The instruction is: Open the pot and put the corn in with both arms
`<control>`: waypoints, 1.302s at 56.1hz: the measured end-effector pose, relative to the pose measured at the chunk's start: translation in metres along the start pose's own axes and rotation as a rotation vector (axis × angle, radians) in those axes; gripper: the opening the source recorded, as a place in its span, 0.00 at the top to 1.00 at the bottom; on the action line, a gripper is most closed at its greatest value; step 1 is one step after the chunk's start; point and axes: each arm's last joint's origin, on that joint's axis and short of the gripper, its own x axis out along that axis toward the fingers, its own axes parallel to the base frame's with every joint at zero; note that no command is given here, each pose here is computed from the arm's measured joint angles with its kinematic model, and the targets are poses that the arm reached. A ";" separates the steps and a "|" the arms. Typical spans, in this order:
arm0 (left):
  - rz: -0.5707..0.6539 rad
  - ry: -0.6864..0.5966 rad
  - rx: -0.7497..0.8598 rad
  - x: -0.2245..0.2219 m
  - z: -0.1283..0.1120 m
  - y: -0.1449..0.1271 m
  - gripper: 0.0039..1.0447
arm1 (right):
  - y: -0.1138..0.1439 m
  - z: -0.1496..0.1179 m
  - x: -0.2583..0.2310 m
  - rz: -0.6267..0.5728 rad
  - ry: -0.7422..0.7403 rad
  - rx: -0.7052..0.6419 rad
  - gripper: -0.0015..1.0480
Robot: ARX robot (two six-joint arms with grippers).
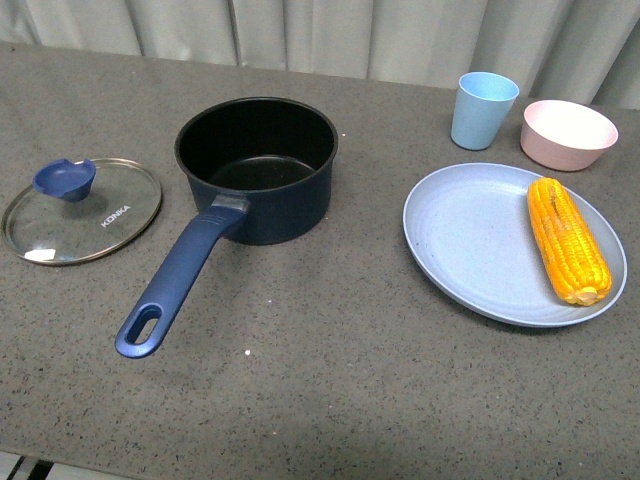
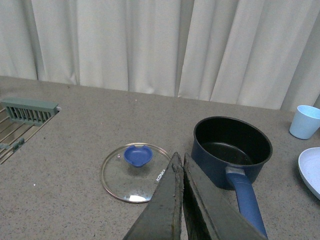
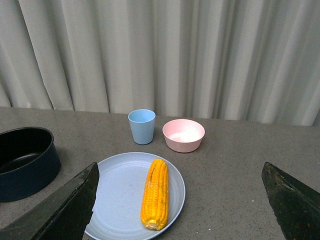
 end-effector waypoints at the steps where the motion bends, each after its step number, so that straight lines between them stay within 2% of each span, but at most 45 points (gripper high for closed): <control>1: 0.000 0.001 0.000 0.000 0.000 0.000 0.97 | 0.000 0.000 0.000 0.000 0.000 0.000 0.09; 3: 0.000 0.001 -0.001 0.000 0.000 0.000 0.96 | 0.000 0.000 0.000 0.000 0.000 0.000 0.09; 6: 0.000 0.001 0.000 0.000 0.000 0.000 0.88 | 0.000 0.000 0.000 0.000 0.000 0.000 0.09; 10: 0.001 0.001 0.000 0.000 0.000 0.000 0.76 | -0.001 0.000 0.002 0.060 0.140 -0.038 0.09; 15: 0.000 0.000 0.000 0.000 0.000 0.000 0.62 | -0.003 0.002 0.018 0.063 0.259 -0.076 0.09; 26: 0.000 0.000 0.000 0.000 0.000 0.000 0.31 | 0.003 -0.001 0.084 0.104 0.420 -0.134 0.09; 35: 0.000 0.000 0.001 0.000 0.000 0.000 0.05 | 0.006 -0.026 0.148 0.072 0.625 -0.147 0.09; 40: 0.000 0.000 0.002 0.000 0.000 0.000 0.06 | 0.009 -0.047 0.184 0.064 0.732 -0.149 0.09; 46: 0.000 0.000 0.002 0.000 0.000 0.000 0.06 | 0.013 -0.061 0.205 0.052 0.799 -0.140 0.09; 73: 0.000 0.000 0.002 0.000 0.000 0.000 0.06 | 0.027 -0.086 0.245 0.013 0.980 -0.080 0.09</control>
